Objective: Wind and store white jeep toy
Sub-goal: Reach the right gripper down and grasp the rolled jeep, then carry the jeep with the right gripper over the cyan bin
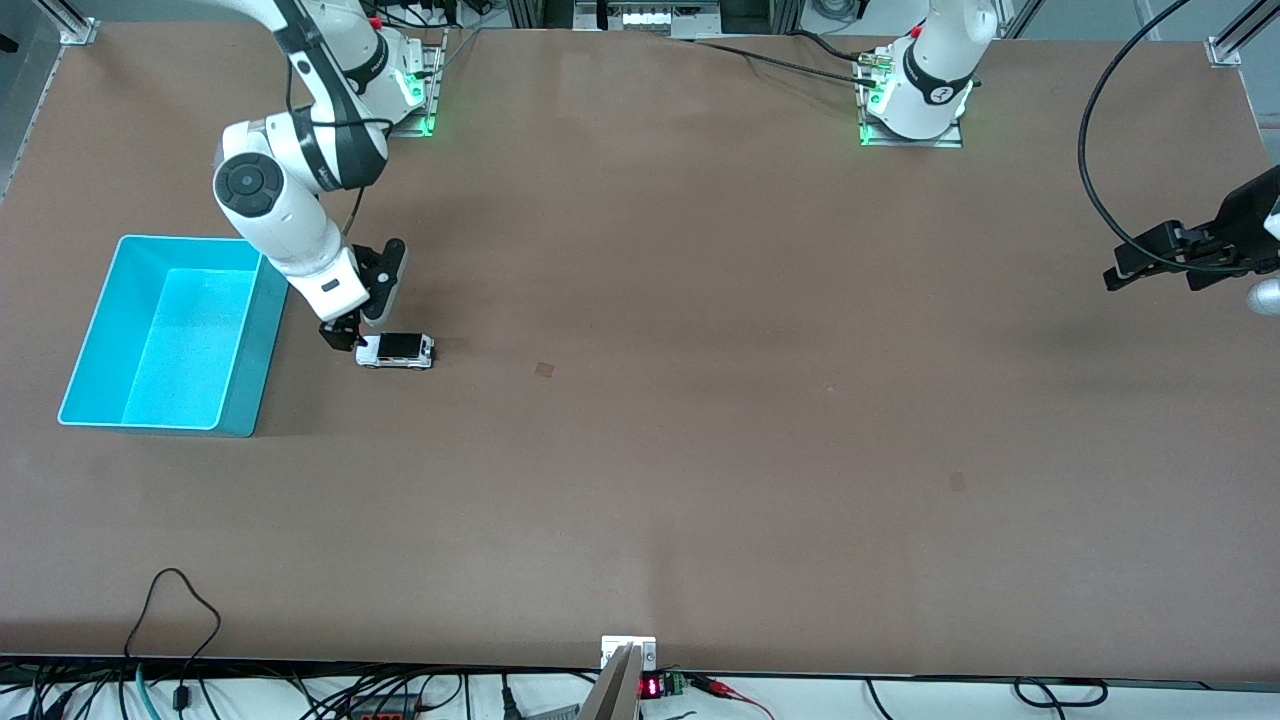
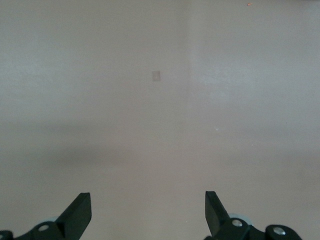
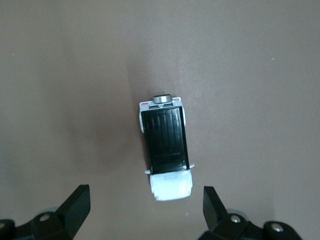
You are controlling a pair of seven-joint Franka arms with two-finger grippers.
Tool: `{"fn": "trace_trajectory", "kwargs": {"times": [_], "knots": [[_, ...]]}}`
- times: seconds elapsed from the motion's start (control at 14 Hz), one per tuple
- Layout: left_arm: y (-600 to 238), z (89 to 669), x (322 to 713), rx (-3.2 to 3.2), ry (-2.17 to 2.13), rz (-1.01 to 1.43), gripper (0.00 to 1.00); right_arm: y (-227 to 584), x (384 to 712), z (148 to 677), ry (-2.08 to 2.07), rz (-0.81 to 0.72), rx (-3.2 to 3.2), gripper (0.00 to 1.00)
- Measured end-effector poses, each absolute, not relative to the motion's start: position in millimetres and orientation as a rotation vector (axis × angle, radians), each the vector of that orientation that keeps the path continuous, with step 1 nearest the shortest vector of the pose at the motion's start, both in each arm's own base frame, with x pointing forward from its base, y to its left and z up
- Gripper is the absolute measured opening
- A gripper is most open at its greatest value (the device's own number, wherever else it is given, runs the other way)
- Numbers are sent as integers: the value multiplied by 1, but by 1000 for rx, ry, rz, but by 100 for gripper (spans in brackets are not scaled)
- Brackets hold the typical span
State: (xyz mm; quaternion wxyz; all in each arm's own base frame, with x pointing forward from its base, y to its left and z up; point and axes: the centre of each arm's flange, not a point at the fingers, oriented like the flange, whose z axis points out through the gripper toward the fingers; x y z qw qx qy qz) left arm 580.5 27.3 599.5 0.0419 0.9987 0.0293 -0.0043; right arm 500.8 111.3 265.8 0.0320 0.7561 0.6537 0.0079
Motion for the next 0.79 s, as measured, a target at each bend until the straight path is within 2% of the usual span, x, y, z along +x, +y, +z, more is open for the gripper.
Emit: {"fn": "trace_trajectory", "kwargs": {"times": [0.43,0.79], "knots": [[26,588,574,3062,90,4,100,114,519,237,2095,52,2282,100],[26,587,574,3065,90,5,100,116,521,221,2108,80,2279,100]]}}
